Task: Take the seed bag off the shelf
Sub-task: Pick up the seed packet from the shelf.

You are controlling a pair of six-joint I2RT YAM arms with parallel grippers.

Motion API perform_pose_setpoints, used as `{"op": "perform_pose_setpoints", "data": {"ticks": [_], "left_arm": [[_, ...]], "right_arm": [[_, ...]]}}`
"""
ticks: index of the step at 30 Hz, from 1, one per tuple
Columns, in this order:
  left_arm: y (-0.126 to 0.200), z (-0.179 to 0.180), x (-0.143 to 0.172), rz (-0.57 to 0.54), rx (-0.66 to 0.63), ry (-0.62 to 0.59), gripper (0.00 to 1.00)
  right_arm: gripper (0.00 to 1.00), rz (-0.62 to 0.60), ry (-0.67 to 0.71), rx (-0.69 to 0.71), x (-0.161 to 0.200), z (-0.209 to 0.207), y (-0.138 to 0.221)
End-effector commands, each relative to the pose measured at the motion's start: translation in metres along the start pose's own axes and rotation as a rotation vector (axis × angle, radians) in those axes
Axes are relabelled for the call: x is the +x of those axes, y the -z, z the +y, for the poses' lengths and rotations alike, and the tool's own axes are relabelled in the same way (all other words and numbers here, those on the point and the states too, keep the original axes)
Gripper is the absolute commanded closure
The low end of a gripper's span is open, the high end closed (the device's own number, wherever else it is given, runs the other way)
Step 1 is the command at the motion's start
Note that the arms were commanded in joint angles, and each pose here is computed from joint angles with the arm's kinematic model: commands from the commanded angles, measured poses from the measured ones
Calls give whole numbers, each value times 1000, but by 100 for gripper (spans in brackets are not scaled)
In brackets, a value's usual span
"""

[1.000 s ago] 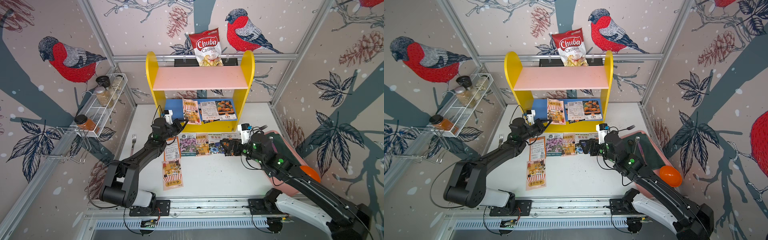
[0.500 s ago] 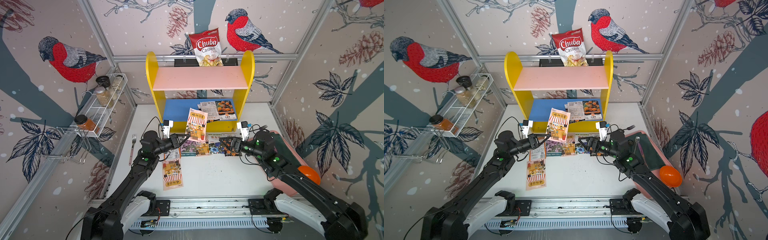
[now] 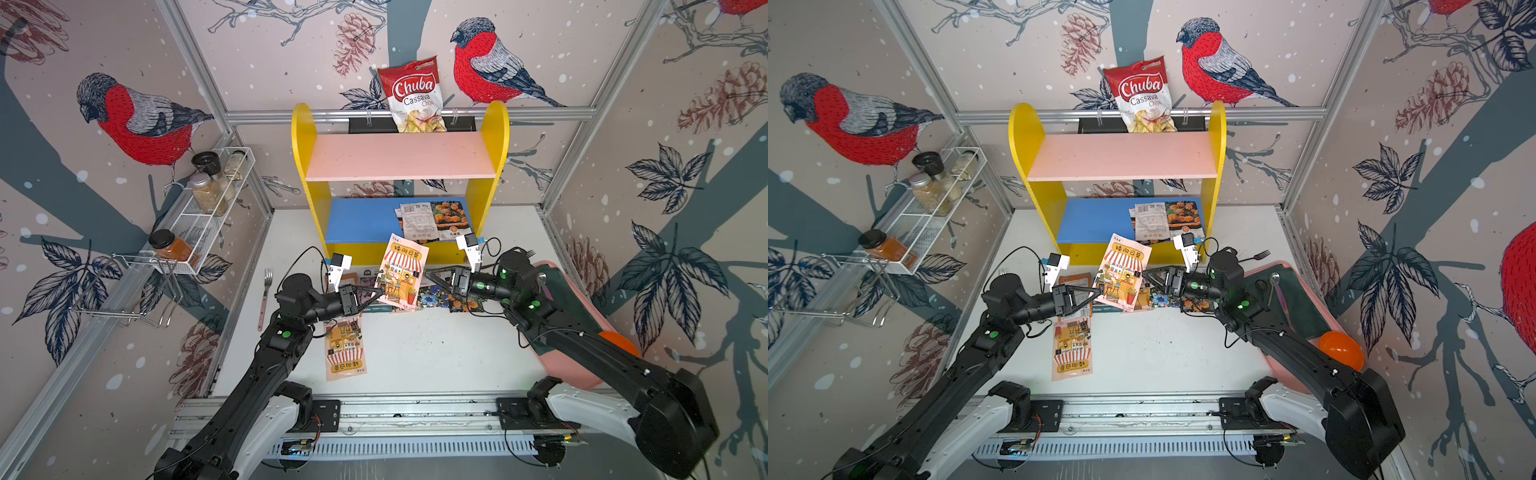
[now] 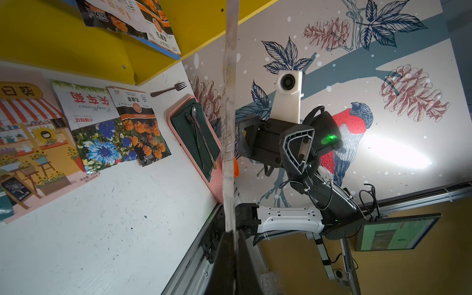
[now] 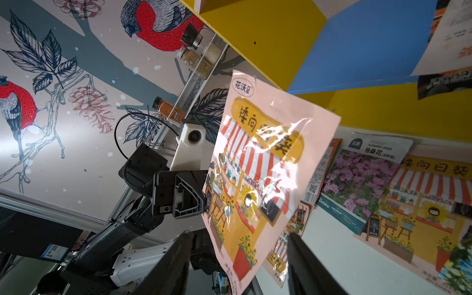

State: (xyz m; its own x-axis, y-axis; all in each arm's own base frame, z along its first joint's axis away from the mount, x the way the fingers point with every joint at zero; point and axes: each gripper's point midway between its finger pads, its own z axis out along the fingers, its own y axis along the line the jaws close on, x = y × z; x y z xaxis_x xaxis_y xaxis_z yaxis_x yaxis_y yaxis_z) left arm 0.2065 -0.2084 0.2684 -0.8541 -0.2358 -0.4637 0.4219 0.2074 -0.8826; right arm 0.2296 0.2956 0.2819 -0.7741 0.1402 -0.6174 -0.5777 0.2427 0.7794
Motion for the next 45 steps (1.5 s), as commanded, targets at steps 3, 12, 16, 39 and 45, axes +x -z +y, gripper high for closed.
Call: {"op": "perform_pose_setpoints", "data": {"ticks": [3, 12, 16, 39, 45], "left_arm": [[2, -18, -1, 2, 51, -27, 100], [1, -22, 1, 2, 63, -25, 100], [2, -27, 1, -5, 76, -31, 100], [2, -18, 3, -17, 48, -29, 84], [2, -21, 2, -3, 18, -51, 41]], "right_arm": [[40, -7, 26, -41, -5, 10, -5], [50, -3, 22, -74, -3, 17, -12], [54, 2, 18, -84, -1, 19, -16], [100, -16, 22, -95, -7, 27, -14], [100, -33, 28, -82, -11, 27, -12]]}}
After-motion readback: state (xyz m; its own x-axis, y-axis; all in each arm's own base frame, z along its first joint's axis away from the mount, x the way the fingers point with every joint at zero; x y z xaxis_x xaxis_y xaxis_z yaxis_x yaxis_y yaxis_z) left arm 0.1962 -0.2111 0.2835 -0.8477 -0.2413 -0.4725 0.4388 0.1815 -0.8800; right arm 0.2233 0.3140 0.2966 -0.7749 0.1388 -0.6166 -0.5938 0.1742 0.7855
